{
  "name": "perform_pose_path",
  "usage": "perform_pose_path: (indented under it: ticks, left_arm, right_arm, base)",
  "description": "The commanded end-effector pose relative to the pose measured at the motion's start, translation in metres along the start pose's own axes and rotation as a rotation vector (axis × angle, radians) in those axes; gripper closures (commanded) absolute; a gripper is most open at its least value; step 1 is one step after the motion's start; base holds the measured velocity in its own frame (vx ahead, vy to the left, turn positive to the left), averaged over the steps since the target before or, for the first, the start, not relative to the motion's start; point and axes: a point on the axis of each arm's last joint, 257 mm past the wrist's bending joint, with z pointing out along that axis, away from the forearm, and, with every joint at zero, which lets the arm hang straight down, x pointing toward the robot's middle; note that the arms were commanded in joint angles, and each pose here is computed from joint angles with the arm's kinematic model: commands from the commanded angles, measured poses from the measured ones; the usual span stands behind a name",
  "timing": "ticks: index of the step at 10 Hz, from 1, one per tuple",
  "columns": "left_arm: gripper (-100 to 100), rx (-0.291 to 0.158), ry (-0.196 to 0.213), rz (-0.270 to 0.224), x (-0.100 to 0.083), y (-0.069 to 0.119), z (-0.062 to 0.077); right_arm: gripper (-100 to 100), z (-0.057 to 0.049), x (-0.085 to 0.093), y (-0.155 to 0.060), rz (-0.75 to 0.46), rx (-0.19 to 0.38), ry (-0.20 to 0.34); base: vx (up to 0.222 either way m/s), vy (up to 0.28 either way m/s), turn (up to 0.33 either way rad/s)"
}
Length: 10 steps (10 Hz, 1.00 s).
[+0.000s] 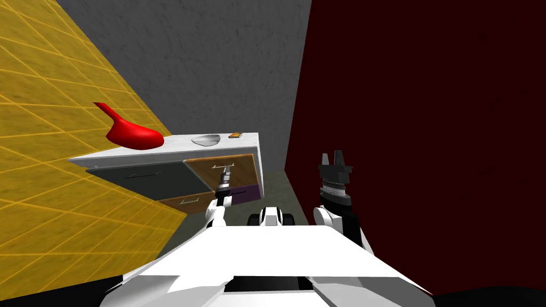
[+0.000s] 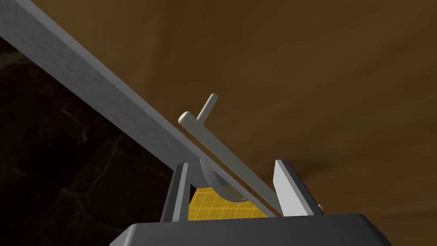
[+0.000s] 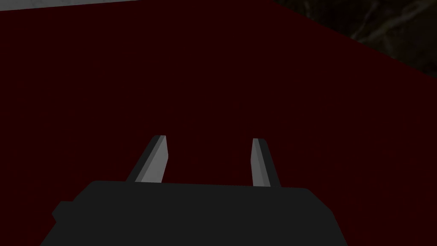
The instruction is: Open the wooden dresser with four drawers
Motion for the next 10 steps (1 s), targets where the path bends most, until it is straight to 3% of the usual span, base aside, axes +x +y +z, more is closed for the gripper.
perform_pose_path:
  ticks: [1,3,4,6,7,9,10]
  left_arm:
    - [100,0.013,0.016,0.014,0.000,-0.005,-0.013]
    - [100,0.051,0.056,0.009,0.015,-0.019,-0.012]
    - [100,0.047,0.046,0.027,0.005,-0.018,-0.024]
    - [100,0.082,0.091,0.006,0.025,-0.033,-0.023]
    - [100,0.080,0.081,0.019,0.016,-0.033,-0.034]
    - [100,0.113,0.124,-0.006,0.037,-0.048,-0.034]
    - [100,0.108,0.119,0.001,0.030,-0.049,-0.048]
  right_arm:
    - [0,0.000,0.000,0.000,0.000,0.000,0.000]
    - [0,0.000,0.000,0.000,0.000,0.000,0.000]
    - [0,0.000,0.000,0.000,0.000,0.000,0.000]
    - [0,0.000,0.000,0.000,0.000,0.000,0.000]
    - [0,0.000,0.000,0.000,0.000,0.000,0.000]
    - [0,0.000,0.000,0.000,0.000,0.000,0.000]
    - [0,0.000,0.000,0.000,0.000,0.000,0.000]
  base:
    - [0.131,0.036,0.326]
    - [0.072,0.016,0.072]
    - [0.070,0.030,0.218]
    - [0.064,0.003,0.088]
    - [0.069,0.007,0.284]
    - [0.064,0.010,0.072]
    - [0.090,0.011,0.251]
